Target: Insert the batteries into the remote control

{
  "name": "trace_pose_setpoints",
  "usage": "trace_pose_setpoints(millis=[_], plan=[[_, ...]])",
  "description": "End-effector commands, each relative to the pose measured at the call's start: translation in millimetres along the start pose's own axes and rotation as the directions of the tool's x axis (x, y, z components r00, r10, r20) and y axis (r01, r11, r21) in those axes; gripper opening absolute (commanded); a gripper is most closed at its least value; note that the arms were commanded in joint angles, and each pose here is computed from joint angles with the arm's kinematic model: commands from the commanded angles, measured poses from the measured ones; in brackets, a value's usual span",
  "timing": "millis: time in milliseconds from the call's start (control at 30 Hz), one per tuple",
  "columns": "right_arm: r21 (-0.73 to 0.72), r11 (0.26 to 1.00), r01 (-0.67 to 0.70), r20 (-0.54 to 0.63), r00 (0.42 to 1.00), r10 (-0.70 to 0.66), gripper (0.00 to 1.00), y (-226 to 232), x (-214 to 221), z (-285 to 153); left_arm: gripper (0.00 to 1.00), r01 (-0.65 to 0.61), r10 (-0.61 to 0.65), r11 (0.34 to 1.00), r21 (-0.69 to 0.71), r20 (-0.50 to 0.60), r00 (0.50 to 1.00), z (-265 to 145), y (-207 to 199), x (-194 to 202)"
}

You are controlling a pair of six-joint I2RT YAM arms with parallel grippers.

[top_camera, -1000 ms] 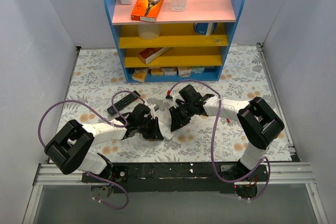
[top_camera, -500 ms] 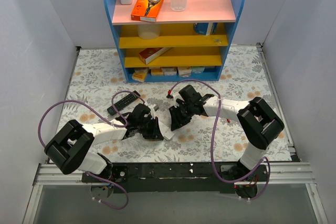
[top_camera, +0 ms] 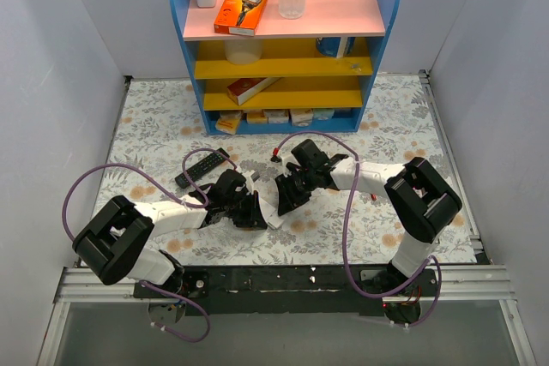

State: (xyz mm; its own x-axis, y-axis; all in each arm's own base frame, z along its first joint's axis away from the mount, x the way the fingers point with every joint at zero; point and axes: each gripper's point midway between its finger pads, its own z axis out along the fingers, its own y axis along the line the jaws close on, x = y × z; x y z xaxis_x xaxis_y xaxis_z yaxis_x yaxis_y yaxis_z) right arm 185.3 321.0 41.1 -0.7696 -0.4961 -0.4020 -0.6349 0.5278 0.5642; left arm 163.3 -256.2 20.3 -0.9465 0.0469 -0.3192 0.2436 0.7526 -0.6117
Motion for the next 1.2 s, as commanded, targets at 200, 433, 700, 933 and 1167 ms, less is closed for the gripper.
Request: trace_pose_setpoints(millis=[200, 433, 700, 933, 1167], plan=[[-0.058, 0.998, 0.036, 0.034, 0.999, -0.034, 0.27, 15, -16, -2, 0.03, -0.016, 0.016, 1.0, -0.003, 0.012, 1.0, 1, -3, -6], [-0.072, 0.996, 0.048, 0.037, 0.998, -0.046, 0.26, 19, -18, -4, 0.03, -0.015, 0.015, 1.0, -0.002, 0.01, 1.0, 1, -3, -6], [-0.064, 0.997, 0.053, 0.011, 0.999, -0.053, 0.26, 18, -11, 1, 0.02, -0.017, 0.017, 1.0, 0.0, 0.013, 1.0, 0, -4, -7], [-0.012, 0.998, 0.065, -0.008, 0.998, -0.065, 0.27, 10, -7, 4, 0.03, -0.015, 0.015, 1.0, 0.0, 0.013, 1.0, 0, -4, -7], [0.041, 0.994, 0.104, -0.017, 0.995, -0.103, 0.29, 8, -10, 1, 0.03, -0.016, 0.016, 1.0, 0.001, 0.014, 1.0, 1, -4, -8]])
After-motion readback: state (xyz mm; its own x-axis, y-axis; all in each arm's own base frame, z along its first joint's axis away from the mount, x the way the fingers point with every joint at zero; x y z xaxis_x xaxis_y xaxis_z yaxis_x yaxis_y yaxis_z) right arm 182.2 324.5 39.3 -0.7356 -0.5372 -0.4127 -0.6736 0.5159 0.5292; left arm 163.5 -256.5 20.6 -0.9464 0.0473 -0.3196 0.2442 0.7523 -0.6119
